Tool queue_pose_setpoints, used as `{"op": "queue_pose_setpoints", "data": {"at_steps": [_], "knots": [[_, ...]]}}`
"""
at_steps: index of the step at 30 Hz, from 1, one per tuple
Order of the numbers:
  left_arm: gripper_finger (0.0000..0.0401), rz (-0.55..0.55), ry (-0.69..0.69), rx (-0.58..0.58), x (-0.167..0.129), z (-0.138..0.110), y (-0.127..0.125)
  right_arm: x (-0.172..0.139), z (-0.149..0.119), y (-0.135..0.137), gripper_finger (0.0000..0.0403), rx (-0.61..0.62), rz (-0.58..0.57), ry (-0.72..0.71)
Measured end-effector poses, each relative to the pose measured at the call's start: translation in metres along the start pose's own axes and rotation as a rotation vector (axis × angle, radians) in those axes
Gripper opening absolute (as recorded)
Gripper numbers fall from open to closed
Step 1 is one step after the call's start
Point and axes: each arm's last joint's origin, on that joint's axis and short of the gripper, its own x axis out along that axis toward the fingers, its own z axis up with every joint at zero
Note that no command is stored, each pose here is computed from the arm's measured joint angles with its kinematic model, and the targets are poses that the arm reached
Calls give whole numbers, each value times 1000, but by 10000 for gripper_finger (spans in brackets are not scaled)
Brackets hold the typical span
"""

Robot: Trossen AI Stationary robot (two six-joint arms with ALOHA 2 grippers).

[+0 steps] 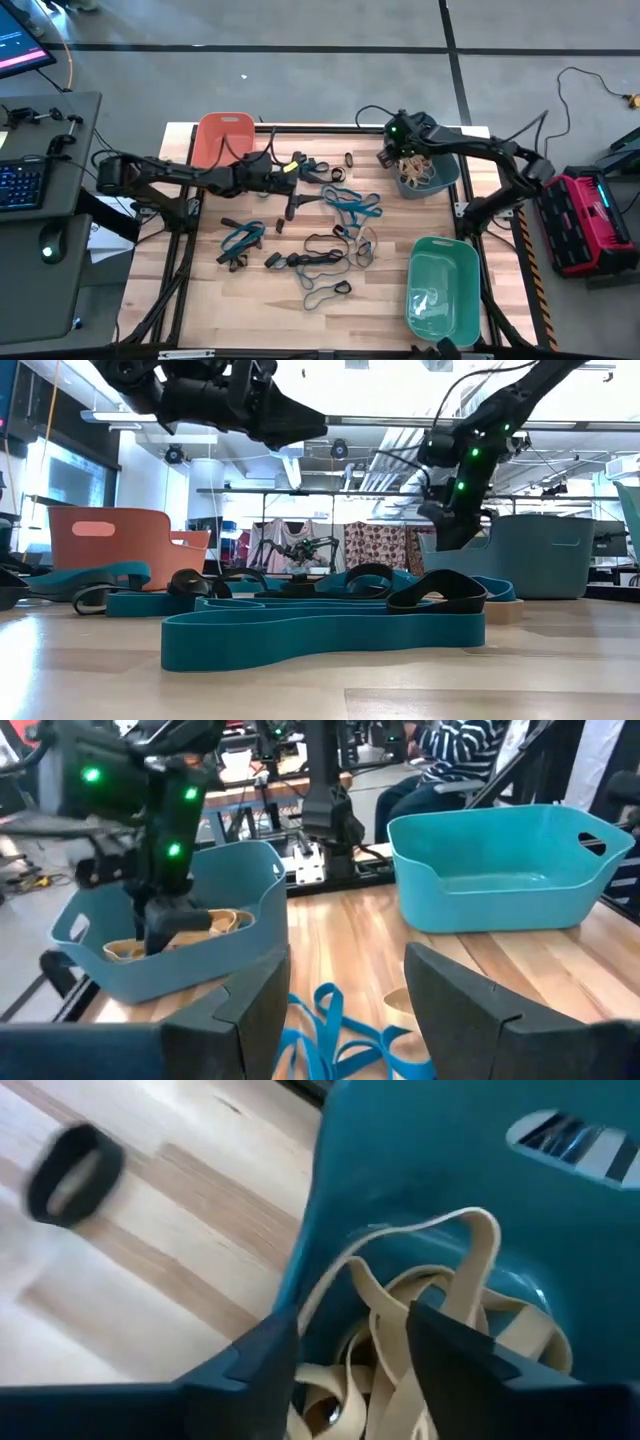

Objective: Sort rubber bands into baskets
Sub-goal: Adjust the blue bin on the table

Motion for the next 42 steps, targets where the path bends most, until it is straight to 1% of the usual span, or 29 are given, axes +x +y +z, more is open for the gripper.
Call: {"op": "queue_pose_setpoints", "data": {"at_steps": [3, 5, 6, 8, 11, 12, 13, 16, 20, 25, 29, 34, 38, 40, 42], "knots": [[191, 13, 2, 1, -2, -1, 0, -17, -1, -2, 186, 3, 7, -24], [191, 12, 14, -2, -3, -3, -1, -30, -6, -4, 173, -5, 6, -12], [191, 12, 14, -2, -3, -3, -1, -37, -9, -5, 160, -6, -7, -1], [190, 11, 17, -2, -5, -4, -2, -50, -19, -8, 121, 3, -50, 41], [185, 10, 19, -2, -5, -5, -2, -70, -33, -12, 40, 20, -91, 83], [182, 10, 20, -3, -5, -6, -2, -77, -37, -13, 21, 27, -98, 90], [179, 10, 18, -1, -5, -5, -2, -84, -41, -14, 12, 36, -108, 93], [170, 11, 18, -1, -5, -5, -2, -100, -57, -21, 19, 86, -173, 140], [161, 10, 17, -1, -5, -5, -2, -116, -76, -33, 3, 140, -311, 233], [155, 10, 18, -1, -5, -5, -2, -124, -86, -40, 2, 191, -410, 255], [154, 10, 19, -9, -5, -5, -2, -124, -90, -48, 1, 241, -473, 319], [154, 6, 19, -11, -5, -5, -3, -123, -89, -53, 0, 286, -467, 350], [154, -3, 18, -9, -4, -5, -6, -121, -89, -58, 0, 283, -442, 385], [154, -9, 18, -8, -4, -4, -8, -119, -87, -59, 0, 277, -414, 383], [154, -14, 17, 0, -4, -4, -9, -117, -85, -59, 0, 278, -356, 380]]}}
